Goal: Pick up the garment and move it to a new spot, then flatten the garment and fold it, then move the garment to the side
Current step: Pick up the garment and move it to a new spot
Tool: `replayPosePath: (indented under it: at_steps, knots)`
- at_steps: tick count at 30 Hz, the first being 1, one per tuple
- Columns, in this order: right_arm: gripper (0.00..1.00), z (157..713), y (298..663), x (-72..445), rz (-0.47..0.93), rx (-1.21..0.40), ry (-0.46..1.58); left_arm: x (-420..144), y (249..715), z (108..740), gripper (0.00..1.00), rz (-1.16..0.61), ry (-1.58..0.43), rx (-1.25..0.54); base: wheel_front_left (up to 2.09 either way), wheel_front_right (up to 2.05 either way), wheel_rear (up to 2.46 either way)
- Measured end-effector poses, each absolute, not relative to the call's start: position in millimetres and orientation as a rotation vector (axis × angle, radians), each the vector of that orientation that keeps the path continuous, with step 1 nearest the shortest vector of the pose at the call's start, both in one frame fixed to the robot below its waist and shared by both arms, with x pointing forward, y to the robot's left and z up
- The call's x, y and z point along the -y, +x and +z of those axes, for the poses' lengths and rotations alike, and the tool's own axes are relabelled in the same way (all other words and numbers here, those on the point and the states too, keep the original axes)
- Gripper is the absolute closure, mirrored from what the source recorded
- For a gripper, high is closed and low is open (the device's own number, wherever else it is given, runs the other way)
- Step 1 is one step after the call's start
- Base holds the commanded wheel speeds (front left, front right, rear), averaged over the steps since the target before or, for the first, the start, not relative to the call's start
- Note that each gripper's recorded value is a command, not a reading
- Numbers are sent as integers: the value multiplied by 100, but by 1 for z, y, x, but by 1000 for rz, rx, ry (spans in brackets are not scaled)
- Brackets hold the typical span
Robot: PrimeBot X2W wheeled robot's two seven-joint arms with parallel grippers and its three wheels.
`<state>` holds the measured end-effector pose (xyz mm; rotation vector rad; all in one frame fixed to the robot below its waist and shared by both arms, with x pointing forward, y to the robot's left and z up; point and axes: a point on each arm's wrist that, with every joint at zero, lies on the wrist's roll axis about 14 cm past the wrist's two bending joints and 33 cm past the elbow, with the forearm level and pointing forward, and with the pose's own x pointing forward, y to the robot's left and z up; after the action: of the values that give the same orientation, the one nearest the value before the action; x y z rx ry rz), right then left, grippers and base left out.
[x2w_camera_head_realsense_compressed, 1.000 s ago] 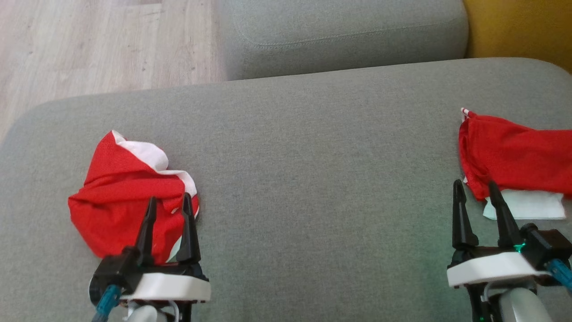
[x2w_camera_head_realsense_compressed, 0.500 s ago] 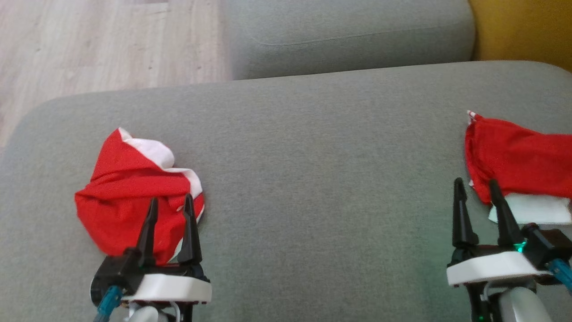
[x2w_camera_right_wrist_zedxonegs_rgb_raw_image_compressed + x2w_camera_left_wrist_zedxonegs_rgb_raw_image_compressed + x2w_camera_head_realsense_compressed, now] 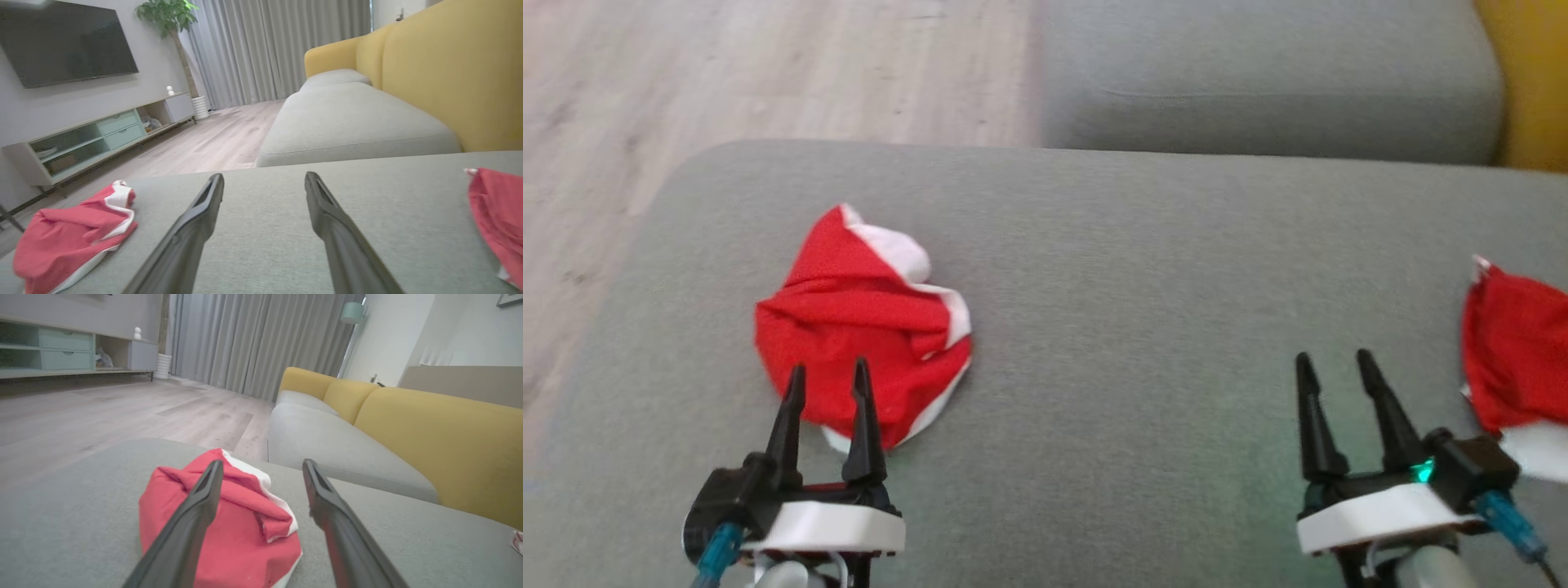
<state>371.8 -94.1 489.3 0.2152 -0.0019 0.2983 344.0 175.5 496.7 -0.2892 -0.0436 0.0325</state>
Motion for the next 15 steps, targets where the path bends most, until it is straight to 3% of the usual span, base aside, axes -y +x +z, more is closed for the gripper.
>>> replayPosePath:
  at_steps: [9, 15]
  knots:
    - [0, 493, 367, 31, 489, -14, 241, -216, 310, 491, 0, 174, -285, 52, 0, 0, 0]
    - [0, 488, 361, 19, 526, -37, 244, -225, 303, 491, 0, 203, -279, 55, 0, 0, 0]
